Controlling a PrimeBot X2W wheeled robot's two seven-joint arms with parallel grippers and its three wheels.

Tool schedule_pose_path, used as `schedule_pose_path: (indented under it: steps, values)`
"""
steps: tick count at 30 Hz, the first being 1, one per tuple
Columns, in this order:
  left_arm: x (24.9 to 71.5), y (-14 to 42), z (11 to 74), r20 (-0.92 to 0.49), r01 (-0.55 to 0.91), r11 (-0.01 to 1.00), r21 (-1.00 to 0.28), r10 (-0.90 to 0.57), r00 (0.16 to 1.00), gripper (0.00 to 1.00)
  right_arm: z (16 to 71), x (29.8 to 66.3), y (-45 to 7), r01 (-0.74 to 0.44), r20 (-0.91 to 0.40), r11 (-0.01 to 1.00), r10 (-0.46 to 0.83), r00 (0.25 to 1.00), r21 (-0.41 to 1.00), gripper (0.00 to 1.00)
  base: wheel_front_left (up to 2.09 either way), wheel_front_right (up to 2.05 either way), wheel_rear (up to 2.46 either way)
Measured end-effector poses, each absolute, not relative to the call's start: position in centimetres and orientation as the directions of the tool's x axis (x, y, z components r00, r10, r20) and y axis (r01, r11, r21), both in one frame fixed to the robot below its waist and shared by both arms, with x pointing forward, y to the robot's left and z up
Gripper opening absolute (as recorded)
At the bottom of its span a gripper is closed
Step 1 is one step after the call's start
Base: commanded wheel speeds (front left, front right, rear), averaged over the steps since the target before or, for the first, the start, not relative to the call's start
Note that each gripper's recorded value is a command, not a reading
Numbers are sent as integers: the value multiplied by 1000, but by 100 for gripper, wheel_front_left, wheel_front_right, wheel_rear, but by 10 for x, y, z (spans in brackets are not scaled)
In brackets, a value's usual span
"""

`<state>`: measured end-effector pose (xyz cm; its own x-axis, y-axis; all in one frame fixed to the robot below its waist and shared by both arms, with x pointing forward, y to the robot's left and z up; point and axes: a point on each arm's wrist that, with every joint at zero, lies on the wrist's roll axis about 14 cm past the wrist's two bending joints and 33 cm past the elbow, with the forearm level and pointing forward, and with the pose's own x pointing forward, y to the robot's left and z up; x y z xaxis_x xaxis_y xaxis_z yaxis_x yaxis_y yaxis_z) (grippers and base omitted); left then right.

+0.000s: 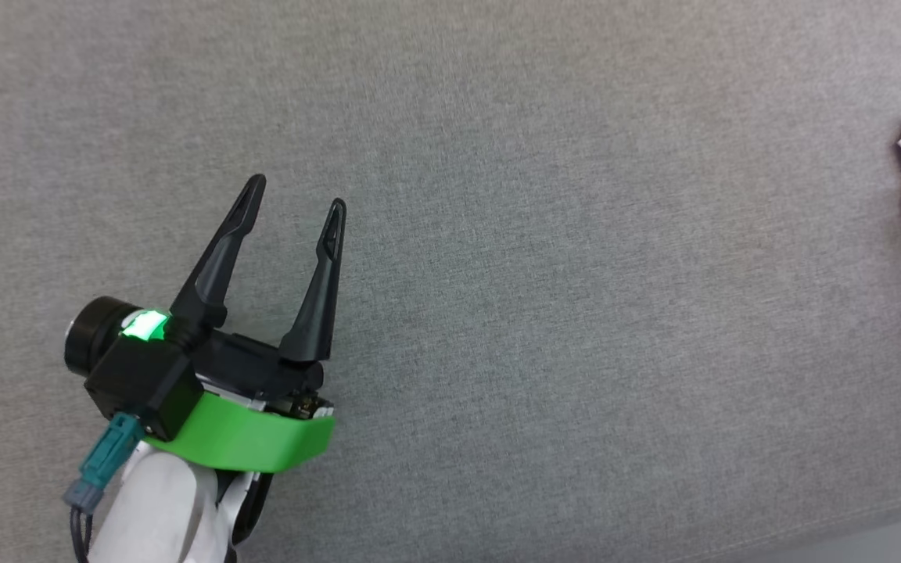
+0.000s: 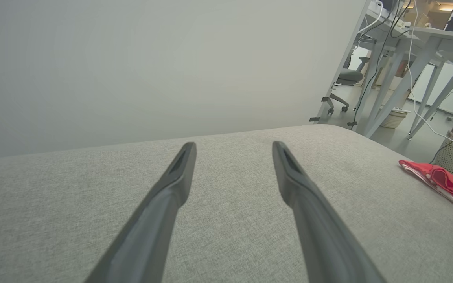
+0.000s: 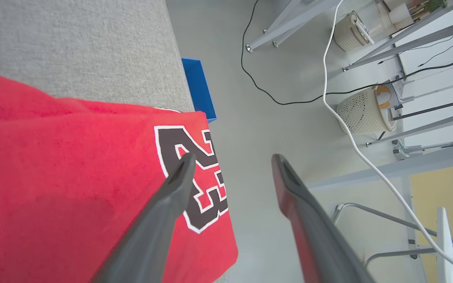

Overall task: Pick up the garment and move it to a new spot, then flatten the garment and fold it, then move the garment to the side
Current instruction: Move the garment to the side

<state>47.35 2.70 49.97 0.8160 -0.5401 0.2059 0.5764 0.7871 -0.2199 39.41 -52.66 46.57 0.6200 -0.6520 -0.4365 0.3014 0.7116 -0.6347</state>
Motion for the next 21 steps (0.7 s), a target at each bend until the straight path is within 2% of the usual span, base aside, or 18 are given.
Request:
schedule_pose_path:
  steps: [5,8,11,15,21]
  values:
    - [463,39,503,178,520,826,-216,-490,853,100,498,420,-502,341,-334,759,-578,745,-554,100,0,0,0]
    - [452,55,503,148,465,859,-215,-443,885,100,521,446,-465,338,-242,825,-478,845,-453,100,0,0,0]
    - [442,70,507,137,423,884,-197,-403,905,100,545,462,-426,312,-149,887,-379,913,-341,100,0,0,0]
    - [429,92,515,132,352,914,-203,-330,935,100,565,459,-384,249,-52,938,-269,962,-242,100,0,0,0]
    - [407,121,526,138,267,946,-182,-244,960,100,579,436,-316,134,84,989,-128,988,-66,100,0,0,0]
